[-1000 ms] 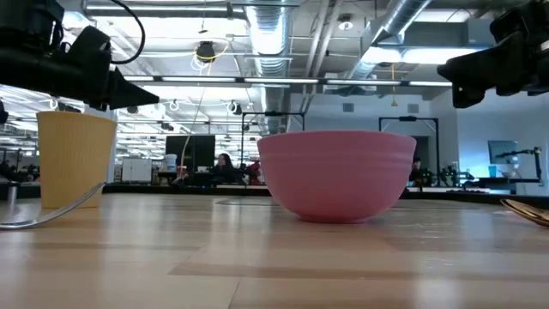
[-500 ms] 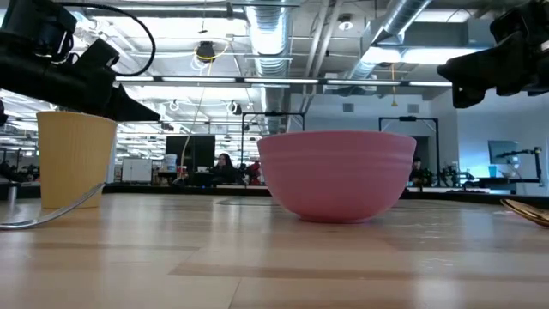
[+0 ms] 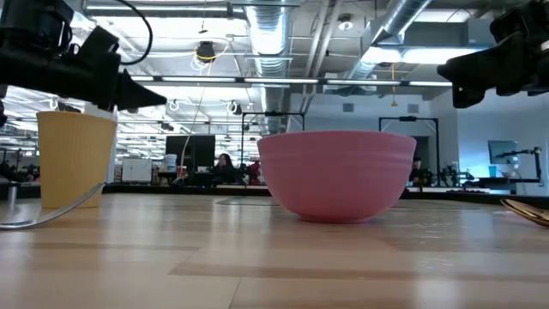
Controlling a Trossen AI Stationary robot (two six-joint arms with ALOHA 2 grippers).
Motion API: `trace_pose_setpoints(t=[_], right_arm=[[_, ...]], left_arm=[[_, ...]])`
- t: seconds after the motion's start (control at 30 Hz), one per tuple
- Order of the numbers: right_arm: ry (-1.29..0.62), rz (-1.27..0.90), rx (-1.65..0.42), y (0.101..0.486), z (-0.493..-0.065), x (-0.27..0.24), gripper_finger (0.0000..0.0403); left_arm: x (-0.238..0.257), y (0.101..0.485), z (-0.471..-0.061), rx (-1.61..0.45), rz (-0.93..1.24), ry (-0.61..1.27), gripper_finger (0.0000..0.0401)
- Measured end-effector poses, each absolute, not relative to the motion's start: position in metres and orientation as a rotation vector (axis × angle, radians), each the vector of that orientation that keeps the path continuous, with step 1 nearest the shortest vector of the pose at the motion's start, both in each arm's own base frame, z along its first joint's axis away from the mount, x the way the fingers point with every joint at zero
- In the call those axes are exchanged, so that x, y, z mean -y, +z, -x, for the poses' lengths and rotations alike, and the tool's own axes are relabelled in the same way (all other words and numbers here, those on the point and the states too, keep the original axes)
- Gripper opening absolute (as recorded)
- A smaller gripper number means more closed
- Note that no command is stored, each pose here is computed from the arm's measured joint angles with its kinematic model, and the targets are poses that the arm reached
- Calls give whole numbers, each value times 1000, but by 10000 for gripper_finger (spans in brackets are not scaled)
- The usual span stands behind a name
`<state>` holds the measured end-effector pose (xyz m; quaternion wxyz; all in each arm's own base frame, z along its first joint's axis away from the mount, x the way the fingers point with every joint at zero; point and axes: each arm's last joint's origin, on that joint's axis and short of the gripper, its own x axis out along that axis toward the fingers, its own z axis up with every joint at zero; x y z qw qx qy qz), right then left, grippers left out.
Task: Pick & Place Utensil
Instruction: Put the pink bowl on the transparent tablemat
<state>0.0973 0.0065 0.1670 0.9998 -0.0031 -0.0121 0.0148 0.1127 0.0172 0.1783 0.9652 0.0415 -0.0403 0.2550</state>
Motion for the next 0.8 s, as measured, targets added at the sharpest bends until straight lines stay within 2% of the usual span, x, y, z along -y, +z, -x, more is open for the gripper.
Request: trace_pose_setpoints(t=[0.27, 0.47, 0.67, 0.8], right_arm=[[30, 6, 24, 167, -97, -7, 77], [30, 6, 24, 167, -97, -7, 77], [29, 6, 24, 167, -97, -6, 77], [29, 6, 24, 167, -97, -6, 77]], left_arm=[[-17, 182, -112, 141, -7, 515, 12], [-17, 183, -112, 142, -29, 517, 12], [-17, 183, -112, 194, 154, 502, 12], [-17, 185, -112, 217, 174, 499, 12]])
